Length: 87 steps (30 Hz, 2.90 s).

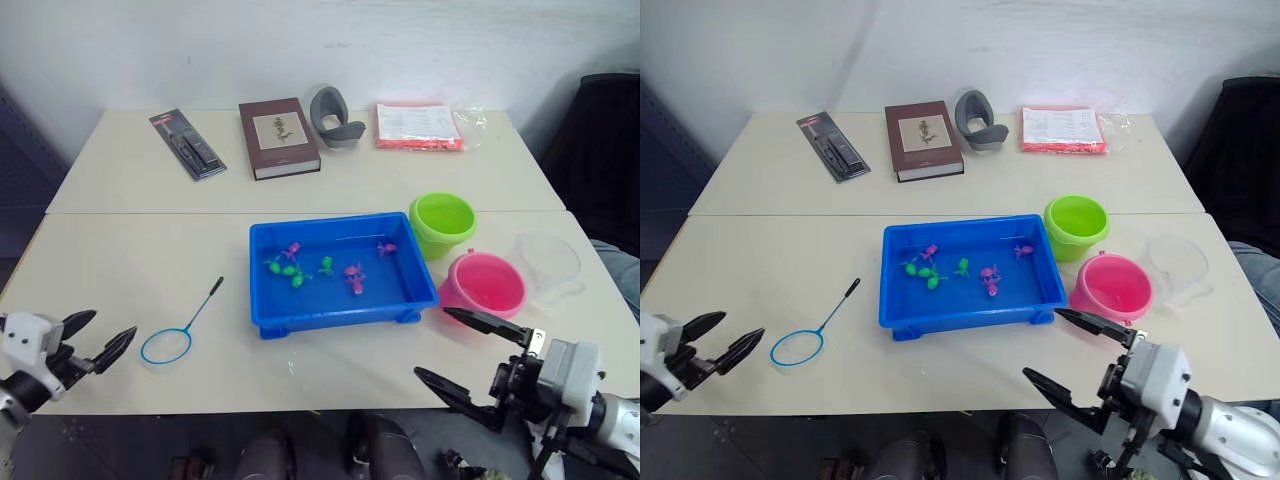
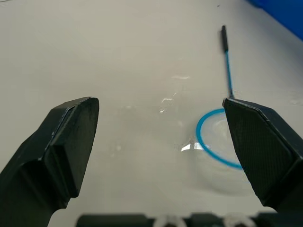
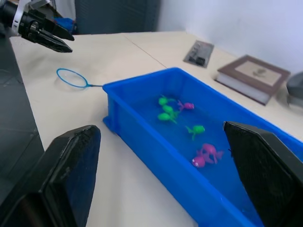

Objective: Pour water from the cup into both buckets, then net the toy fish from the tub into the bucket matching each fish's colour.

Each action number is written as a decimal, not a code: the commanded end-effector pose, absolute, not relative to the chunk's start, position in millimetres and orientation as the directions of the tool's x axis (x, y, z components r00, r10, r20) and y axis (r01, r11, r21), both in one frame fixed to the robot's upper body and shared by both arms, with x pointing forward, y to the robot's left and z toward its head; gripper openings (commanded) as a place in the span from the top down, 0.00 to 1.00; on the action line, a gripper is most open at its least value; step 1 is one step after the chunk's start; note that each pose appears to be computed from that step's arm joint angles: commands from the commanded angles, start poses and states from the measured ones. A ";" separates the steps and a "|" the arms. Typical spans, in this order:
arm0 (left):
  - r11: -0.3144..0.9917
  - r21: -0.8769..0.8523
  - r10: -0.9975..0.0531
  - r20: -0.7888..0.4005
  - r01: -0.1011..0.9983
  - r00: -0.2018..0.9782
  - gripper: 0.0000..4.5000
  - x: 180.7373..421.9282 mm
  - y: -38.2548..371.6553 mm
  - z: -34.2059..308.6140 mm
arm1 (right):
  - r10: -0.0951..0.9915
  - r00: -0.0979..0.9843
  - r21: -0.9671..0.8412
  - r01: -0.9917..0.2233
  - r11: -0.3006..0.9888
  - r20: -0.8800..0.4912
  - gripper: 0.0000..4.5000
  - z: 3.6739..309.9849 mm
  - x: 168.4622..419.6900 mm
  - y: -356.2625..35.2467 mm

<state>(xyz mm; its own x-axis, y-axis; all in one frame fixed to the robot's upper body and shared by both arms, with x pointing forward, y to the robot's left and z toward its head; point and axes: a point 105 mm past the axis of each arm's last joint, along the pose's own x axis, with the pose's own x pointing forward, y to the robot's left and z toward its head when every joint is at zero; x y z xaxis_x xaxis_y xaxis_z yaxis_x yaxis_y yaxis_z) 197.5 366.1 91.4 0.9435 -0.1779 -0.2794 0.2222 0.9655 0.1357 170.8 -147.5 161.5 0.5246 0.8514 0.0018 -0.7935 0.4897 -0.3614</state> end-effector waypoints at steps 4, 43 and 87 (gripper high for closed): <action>0.966 0.111 -0.202 -0.252 0.235 0.946 0.00 190.6 357.5 109.0 | 0.892 0.450 -0.352 -0.830 0.433 0.036 0.03 159.2 171.5 -135.9; 0.701 0.073 -0.616 -0.439 0.709 0.654 0.99 305.4 264.4 100.1 | 0.817 0.576 -0.299 -0.781 0.548 -0.007 0.00 178.6 185.9 -137.0; -0.339 0.244 -0.862 -0.468 0.909 -0.196 0.99 284.3 68.4 185.2 | 0.910 0.295 0.310 -0.871 0.381 -0.292 0.00 181.8 236.7 -59.3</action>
<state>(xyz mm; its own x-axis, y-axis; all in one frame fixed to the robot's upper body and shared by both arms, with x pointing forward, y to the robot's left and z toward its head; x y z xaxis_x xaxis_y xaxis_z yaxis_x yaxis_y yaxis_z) 285.8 69.2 175.8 -0.2061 -0.8542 -0.4773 0.9199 -0.3354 0.2030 238.5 -58.4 173.1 0.3024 0.9007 -0.3118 -0.8570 0.4001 0.3247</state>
